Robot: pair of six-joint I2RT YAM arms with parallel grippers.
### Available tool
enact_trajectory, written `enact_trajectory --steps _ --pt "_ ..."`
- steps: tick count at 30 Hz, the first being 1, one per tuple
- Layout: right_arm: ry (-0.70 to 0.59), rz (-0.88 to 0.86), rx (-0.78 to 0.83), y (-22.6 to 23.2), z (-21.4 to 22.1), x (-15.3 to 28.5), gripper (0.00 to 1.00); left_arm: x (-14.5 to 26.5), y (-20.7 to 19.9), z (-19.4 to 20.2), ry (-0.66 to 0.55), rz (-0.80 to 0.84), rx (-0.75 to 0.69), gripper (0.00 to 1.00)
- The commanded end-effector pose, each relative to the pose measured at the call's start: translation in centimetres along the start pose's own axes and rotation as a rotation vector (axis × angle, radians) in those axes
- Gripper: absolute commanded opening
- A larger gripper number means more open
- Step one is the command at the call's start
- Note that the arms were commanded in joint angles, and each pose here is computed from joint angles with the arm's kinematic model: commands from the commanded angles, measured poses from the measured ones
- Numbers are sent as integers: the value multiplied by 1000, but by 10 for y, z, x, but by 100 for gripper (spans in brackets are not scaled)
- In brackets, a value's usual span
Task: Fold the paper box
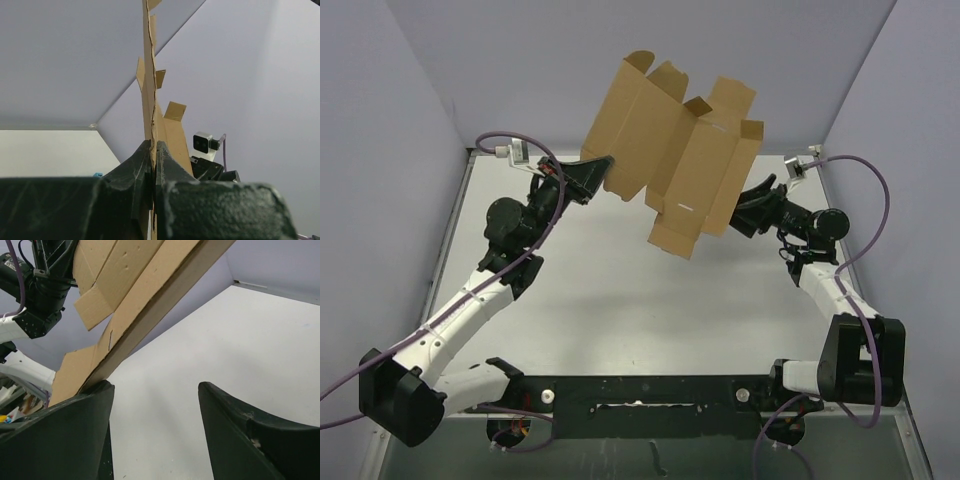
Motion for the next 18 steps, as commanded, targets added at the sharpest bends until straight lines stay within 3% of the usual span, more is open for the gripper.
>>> enact_trajectory --steps 1,6,11,18 --pt "14 -72 111 15 -15 -9 71 7 -15 -19 -27 100 24 0" --pt "7 -107 71 8 -22 -18 74 3 -16 -10 59 188 83 0" --pt "-2 -131 82 17 -23 -14 86 5 -10 -8 76 186 82 0" --pt "21 -138 134 33 -27 -7 87 7 1 -19 65 152 69 0"
Point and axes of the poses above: each gripper's point midway between its finger pads, its own x axis back along the fingers, its own y axis along the line the jaws close on, z = x × y, the point moved 9 cm from there along x, back along the fingers, and after that the axes turned 5 degrees about -x, right-handed, at the moved point
